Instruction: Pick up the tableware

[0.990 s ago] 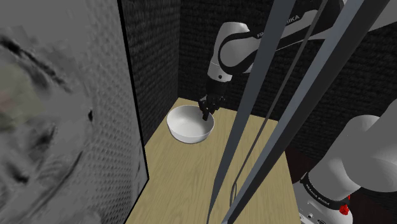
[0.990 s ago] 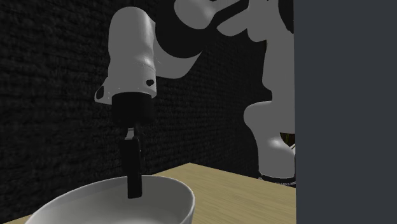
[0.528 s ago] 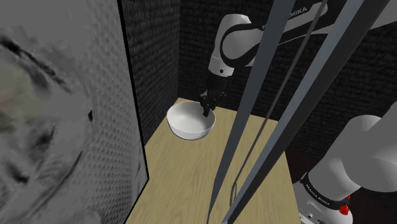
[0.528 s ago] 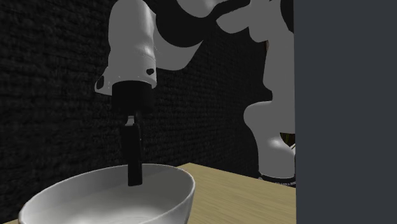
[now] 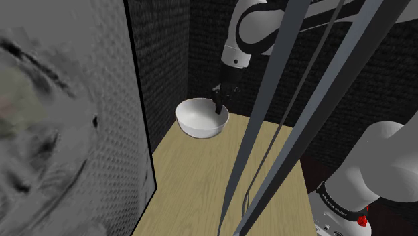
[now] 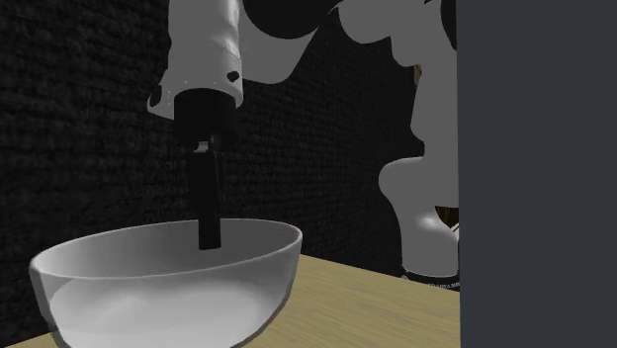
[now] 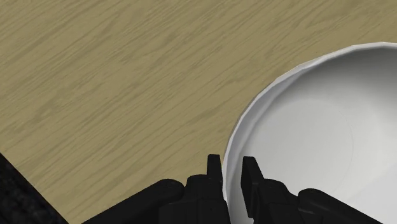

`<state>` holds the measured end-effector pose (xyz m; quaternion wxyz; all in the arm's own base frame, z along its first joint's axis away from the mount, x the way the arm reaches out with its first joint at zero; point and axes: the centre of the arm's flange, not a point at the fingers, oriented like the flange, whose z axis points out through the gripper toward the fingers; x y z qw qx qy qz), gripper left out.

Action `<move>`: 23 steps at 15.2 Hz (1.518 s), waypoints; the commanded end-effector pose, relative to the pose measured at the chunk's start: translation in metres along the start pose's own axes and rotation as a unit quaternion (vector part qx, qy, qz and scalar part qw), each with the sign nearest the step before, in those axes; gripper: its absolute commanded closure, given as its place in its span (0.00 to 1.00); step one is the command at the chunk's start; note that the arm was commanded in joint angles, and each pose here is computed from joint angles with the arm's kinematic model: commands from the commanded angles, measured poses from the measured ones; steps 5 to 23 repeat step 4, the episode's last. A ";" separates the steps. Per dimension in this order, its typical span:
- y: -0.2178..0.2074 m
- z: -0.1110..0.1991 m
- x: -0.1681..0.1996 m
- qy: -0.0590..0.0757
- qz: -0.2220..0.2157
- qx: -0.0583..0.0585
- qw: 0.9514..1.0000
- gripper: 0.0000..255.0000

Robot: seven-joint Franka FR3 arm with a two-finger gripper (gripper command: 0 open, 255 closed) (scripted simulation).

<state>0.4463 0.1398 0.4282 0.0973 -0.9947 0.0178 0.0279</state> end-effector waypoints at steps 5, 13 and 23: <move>-0.004 -0.017 -0.001 0.000 0.000 0.000 1.000 1.00; -0.004 -0.017 -0.001 0.000 0.000 0.000 1.000 1.00; -0.004 -0.017 -0.001 0.000 0.000 0.000 1.000 1.00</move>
